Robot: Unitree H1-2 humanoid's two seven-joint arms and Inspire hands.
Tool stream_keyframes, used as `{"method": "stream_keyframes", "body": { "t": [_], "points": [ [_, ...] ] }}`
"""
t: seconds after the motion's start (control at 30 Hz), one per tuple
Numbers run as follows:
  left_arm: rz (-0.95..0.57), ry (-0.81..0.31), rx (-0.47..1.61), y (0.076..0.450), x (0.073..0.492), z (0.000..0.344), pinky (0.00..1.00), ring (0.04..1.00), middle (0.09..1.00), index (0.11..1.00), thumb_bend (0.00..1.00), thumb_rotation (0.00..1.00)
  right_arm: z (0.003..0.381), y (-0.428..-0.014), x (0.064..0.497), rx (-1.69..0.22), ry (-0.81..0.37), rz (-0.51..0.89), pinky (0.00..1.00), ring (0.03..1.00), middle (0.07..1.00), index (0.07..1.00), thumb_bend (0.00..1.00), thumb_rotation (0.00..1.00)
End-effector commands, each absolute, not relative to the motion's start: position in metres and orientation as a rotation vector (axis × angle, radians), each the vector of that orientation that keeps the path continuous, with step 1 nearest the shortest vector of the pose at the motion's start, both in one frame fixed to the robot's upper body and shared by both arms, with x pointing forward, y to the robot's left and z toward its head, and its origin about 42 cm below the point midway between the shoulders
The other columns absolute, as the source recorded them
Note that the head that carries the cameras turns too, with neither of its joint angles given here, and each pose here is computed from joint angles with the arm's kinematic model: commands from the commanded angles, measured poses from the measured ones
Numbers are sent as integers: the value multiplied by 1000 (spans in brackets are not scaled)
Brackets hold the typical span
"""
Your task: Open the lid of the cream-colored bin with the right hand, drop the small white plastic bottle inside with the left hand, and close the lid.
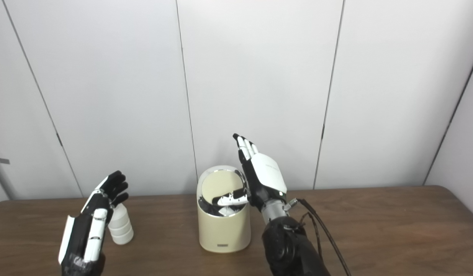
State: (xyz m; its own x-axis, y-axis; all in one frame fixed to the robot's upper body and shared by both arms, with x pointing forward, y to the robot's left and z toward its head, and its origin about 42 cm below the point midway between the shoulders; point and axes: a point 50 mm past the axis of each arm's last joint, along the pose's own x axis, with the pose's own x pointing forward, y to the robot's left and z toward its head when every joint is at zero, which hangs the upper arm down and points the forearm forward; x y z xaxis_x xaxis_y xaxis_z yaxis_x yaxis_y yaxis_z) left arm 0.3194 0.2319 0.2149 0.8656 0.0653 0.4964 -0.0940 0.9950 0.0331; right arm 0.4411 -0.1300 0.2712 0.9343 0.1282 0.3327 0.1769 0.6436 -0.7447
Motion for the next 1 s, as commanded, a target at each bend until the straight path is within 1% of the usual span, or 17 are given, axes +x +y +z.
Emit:
{"method": "stream_keyframes", "body": {
  "t": [0.0, 0.03, 0.07, 0.13, 0.27, 0.3, 0.33, 0.4, 0.43, 0.53, 0.8, 0.87, 0.97],
  "points": [
    [83, -593, 55, 229, 321, 233, 843, 871, 884, 882, 418, 855, 284, -135, 446, -902, -382, -61, 954, 1000, 1000, 1000, 803, 0],
    [83, -594, 55, 229, 321, 233, 841, 870, 883, 881, 416, 855, 284, -135, 446, -891, -382, -58, 955, 1000, 1000, 1000, 803, 7],
    [82, -595, 55, 229, 321, 233, 841, 870, 883, 881, 415, 856, 284, -135, 446, -881, -379, -55, 953, 1000, 1000, 1000, 804, 35],
    [82, -595, 52, 229, 322, 233, 837, 868, 882, 880, 417, 854, 283, -135, 446, -870, -373, -51, 958, 1000, 1000, 1000, 803, 173],
    [83, -595, 60, 229, 322, 233, 835, 868, 883, 881, 412, 861, 282, -136, 446, -856, -361, -27, 980, 1000, 1000, 1000, 781, 407],
    [84, -595, 62, 229, 322, 233, 835, 869, 883, 882, 412, 863, 282, -137, 446, -853, -357, -15, 984, 1000, 1000, 1000, 776, 441],
    [84, -594, 63, 229, 322, 232, 834, 868, 883, 882, 413, 863, 281, -138, 447, -852, -351, -3, 989, 1000, 1000, 1000, 786, 525],
    [84, -594, 63, 229, 322, 232, 836, 869, 883, 882, 413, 865, 280, -139, 447, -851, -345, 11, 983, 1000, 1000, 1000, 821, 654],
    [84, -593, 63, 229, 322, 232, 836, 869, 883, 883, 412, 865, 280, -139, 446, -849, -347, 15, 981, 1000, 1000, 1000, 825, 666],
    [80, -593, 58, 229, 322, 233, 842, 871, 886, 886, 412, 863, 278, -141, 445, -832, -362, 29, 966, 1000, 1000, 997, 850, 753],
    [82, -593, 63, 230, 322, 232, 833, 870, 885, 884, 405, 864, 275, -144, 441, -784, -404, 45, 956, 1000, 1000, 1000, 858, 779],
    [83, -592, 65, 230, 322, 232, 827, 868, 884, 884, 403, 865, 274, -146, 439, -766, -417, 53, 975, 1000, 1000, 1000, 861, 815],
    [83, -588, 67, 230, 322, 232, 829, 867, 883, 883, 405, 866, 274, -149, 436, -736, -433, 63, 985, 1000, 1000, 1000, 855, 846]
  ]
}}
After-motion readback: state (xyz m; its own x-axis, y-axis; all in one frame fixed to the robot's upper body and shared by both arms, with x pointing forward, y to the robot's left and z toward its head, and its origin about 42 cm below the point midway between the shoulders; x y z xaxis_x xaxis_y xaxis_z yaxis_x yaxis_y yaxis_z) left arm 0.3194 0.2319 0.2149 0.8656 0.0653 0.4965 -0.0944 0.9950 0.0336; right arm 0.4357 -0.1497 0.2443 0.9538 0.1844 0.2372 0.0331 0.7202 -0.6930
